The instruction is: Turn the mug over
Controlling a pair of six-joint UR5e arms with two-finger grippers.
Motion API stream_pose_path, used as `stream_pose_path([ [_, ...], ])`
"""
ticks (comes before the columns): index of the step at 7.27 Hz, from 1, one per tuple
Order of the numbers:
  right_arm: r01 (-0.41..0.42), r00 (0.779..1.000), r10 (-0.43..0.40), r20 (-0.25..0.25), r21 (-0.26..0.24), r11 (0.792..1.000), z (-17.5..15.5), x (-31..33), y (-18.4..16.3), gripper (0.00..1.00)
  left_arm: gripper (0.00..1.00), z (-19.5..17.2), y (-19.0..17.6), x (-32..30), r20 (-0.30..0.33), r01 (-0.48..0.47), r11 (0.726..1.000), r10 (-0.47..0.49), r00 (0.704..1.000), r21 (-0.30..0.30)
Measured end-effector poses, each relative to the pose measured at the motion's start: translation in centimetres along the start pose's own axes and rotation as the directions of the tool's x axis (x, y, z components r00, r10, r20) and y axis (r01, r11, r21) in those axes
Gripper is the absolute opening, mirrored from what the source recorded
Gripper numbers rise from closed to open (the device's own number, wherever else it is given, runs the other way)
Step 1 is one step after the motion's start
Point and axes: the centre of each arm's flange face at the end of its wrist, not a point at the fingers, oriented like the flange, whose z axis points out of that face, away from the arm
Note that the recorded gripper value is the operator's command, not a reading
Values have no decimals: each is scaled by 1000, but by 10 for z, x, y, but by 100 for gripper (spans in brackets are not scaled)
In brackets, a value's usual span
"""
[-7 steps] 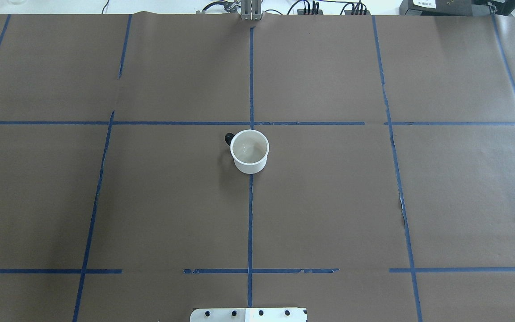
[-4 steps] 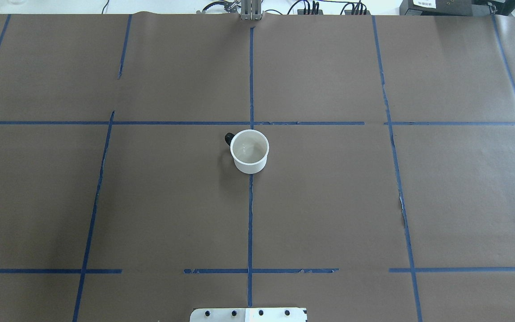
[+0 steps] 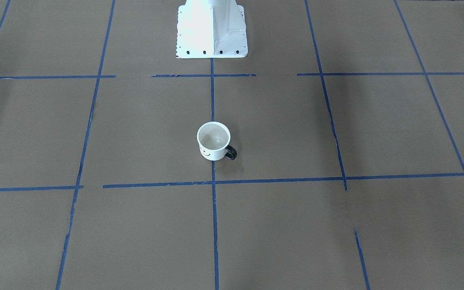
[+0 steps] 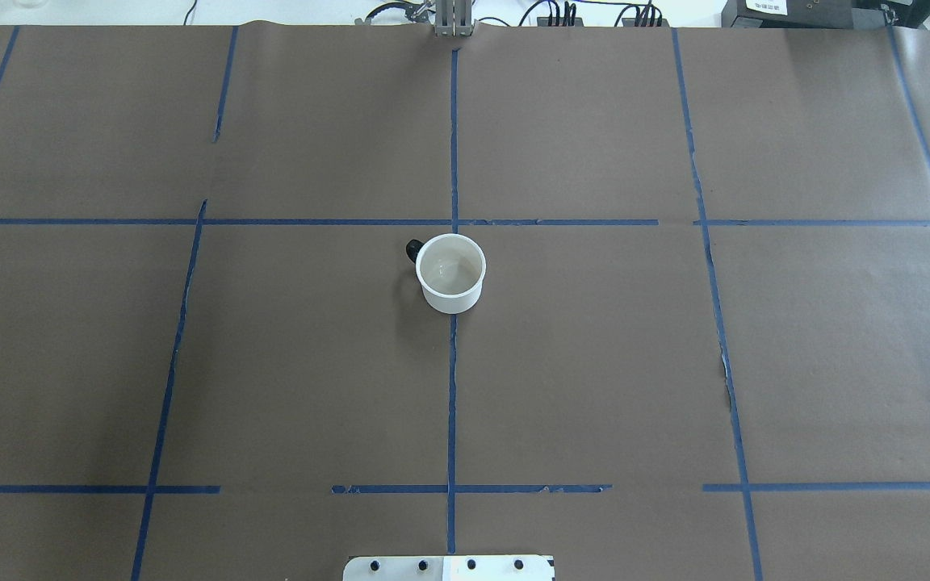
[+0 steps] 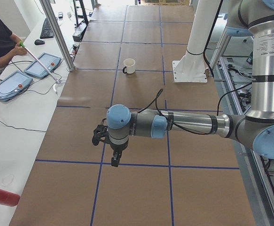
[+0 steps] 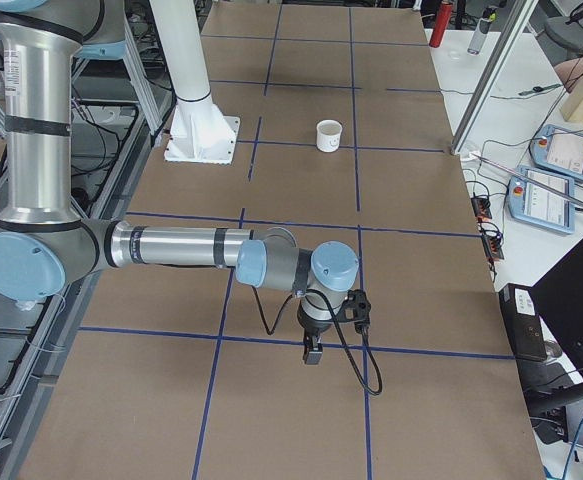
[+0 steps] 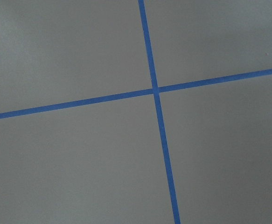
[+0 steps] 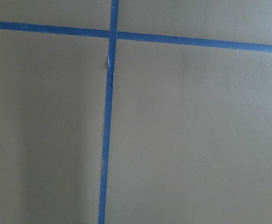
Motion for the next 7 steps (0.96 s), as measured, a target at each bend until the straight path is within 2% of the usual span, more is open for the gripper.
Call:
stream_pose_path([
  [7, 0, 1000, 0, 0, 0, 1000, 0, 0, 0, 100, 100, 0, 0, -2, 5, 7, 1000, -7, 1000, -9],
])
